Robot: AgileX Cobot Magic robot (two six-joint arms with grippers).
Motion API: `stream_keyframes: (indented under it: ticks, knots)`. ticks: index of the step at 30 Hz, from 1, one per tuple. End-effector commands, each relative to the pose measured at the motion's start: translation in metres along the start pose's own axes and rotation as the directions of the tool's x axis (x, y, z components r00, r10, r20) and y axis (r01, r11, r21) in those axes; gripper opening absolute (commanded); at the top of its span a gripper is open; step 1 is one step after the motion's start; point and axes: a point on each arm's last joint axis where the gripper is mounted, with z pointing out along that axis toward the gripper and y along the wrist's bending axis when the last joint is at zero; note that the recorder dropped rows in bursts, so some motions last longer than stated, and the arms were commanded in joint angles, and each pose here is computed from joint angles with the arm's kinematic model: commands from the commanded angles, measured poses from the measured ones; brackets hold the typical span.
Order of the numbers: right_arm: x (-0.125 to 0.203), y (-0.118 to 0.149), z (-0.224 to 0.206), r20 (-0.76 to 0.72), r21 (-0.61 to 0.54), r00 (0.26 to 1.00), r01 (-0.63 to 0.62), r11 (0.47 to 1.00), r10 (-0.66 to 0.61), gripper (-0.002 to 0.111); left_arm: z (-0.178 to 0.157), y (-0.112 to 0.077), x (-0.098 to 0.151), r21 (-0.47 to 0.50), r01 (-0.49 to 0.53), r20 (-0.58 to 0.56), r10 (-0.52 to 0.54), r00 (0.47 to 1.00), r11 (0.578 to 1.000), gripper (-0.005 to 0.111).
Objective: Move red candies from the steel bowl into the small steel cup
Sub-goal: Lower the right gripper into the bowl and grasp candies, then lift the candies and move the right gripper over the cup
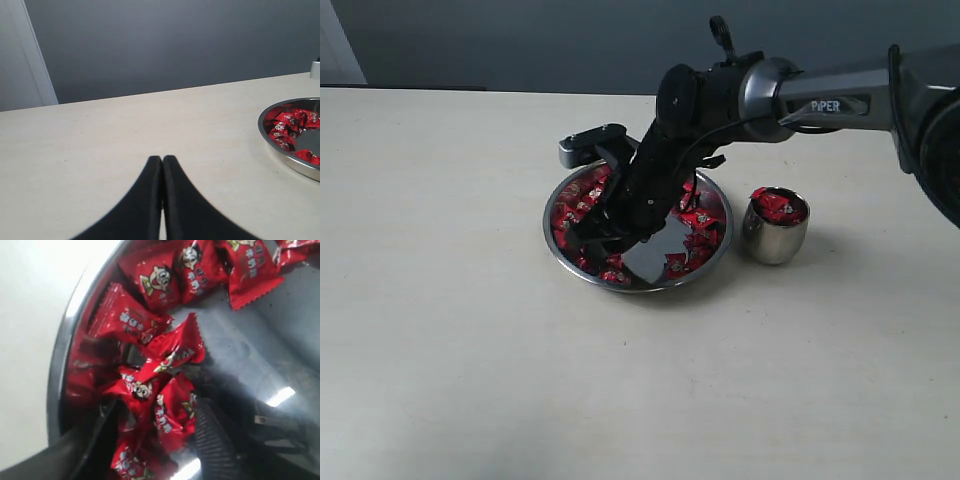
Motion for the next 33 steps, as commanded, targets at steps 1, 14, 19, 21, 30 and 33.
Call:
stream_keyframes:
  ticks: [1,14,19,21,30,33]
  knots:
    - [0.004,-0.003,0.01,-0.024,0.006,1.0,0.008,1.0,-0.008,0.047,0.0,-0.001,0.0,0.008,0.007,0.009,-0.007,1.0,1.0,0.0]
    - [0.005,-0.006,0.016,-0.015,0.016,1.0,0.004,1.0,-0.004,0.009,0.0,-0.001,0.0,0.008,0.007,0.009,-0.007,1.0,1.0,0.0]
    - [0.004,-0.006,0.012,-0.014,0.024,1.0,0.015,1.0,-0.014,-0.001,0.0,-0.001,0.0,0.008,0.007,0.009,-0.007,1.0,1.0,0.0]
    - [0.002,-0.005,0.004,-0.008,0.046,0.999,0.045,0.998,-0.045,-0.001,0.0,-0.001,0.0,0.008,0.007,0.009,-0.007,1.0,1.0,0.0]
    - [-0.014,-0.009,-0.059,0.114,0.21,0.989,0.073,0.975,-0.099,-0.001,0.0,-0.001,0.0,0.008,0.007,0.009,-0.007,1.0,1.0,0.0]
    - [-0.014,-0.013,-0.081,0.131,0.225,0.987,0.063,0.972,-0.095,-0.001,0.0,-0.001,0.0,0.008,0.007,0.009,-0.007,1.0,1.0,0.0]
